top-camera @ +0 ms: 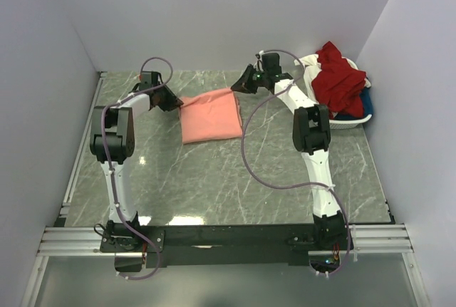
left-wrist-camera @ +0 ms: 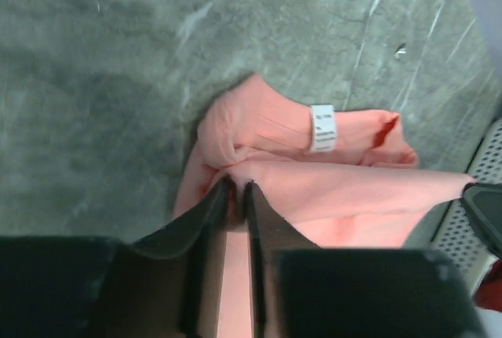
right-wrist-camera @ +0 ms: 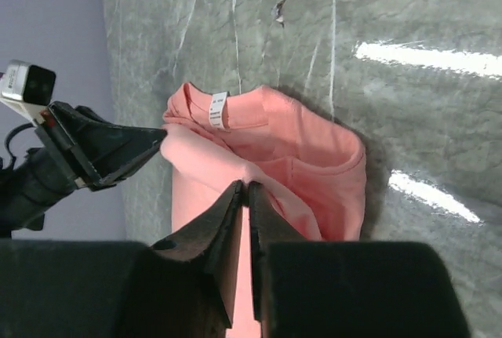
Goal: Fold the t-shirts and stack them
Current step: Fold the tshirt
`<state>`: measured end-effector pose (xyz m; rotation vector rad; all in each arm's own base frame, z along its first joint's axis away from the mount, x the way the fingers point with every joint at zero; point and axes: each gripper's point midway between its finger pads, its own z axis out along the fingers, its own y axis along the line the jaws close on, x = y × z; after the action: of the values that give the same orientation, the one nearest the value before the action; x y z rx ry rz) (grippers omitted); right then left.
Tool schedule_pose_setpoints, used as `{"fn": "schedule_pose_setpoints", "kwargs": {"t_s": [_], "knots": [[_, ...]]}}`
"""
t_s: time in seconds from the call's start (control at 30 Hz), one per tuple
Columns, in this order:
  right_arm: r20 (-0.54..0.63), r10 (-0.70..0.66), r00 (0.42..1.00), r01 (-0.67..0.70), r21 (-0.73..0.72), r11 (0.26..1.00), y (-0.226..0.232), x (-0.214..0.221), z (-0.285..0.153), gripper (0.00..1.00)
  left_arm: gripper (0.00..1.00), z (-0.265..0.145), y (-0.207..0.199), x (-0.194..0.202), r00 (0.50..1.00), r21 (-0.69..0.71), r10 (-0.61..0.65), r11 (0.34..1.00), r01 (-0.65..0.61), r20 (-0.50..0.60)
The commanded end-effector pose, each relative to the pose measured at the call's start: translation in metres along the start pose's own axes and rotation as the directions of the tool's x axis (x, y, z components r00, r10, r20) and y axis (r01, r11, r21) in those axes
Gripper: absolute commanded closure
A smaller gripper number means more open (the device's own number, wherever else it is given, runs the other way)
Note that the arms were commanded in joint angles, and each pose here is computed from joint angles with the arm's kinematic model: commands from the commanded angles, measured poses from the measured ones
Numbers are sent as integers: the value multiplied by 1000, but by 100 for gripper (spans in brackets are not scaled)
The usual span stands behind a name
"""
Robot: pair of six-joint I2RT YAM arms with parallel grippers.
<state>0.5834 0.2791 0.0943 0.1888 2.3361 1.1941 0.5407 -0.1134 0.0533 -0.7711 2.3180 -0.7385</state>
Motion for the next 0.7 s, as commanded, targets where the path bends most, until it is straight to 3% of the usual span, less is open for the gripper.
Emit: {"fn": "schedule_pose_setpoints", "kwargs": {"t_s": [0.0,0.03,0.07,0.2,0.27,0.33,0.47,0.67], "knots": [[94,-36,995,44,-90,995,24,-42,-20,82,70,-14,-42,-38,995,130,65,989,-75,81],[92,-35,995,43,-84,996,23,-42,-21,78,65,-16,-42,-41,994,130,69,988,-81,89],[102,-38,994,46,-75,996,22,-46,-25,72,52,-19,-43,-43,993,131,72,988,-84,96],[134,-71,989,76,-34,997,28,-52,-50,59,36,-43,-47,-55,987,136,58,988,-78,148],[139,-83,987,84,-7,996,31,-51,-58,58,32,-58,-48,-56,984,128,57,989,-79,169],[138,-102,985,102,7,995,39,-44,-68,58,33,-70,-52,-52,983,130,56,988,-80,176],[110,-149,983,148,11,989,59,-15,-78,60,54,-79,-59,-30,982,129,75,987,-99,175],[12,-144,990,144,5,990,56,46,-55,63,70,-52,-76,4,988,158,118,978,-132,96]]}}
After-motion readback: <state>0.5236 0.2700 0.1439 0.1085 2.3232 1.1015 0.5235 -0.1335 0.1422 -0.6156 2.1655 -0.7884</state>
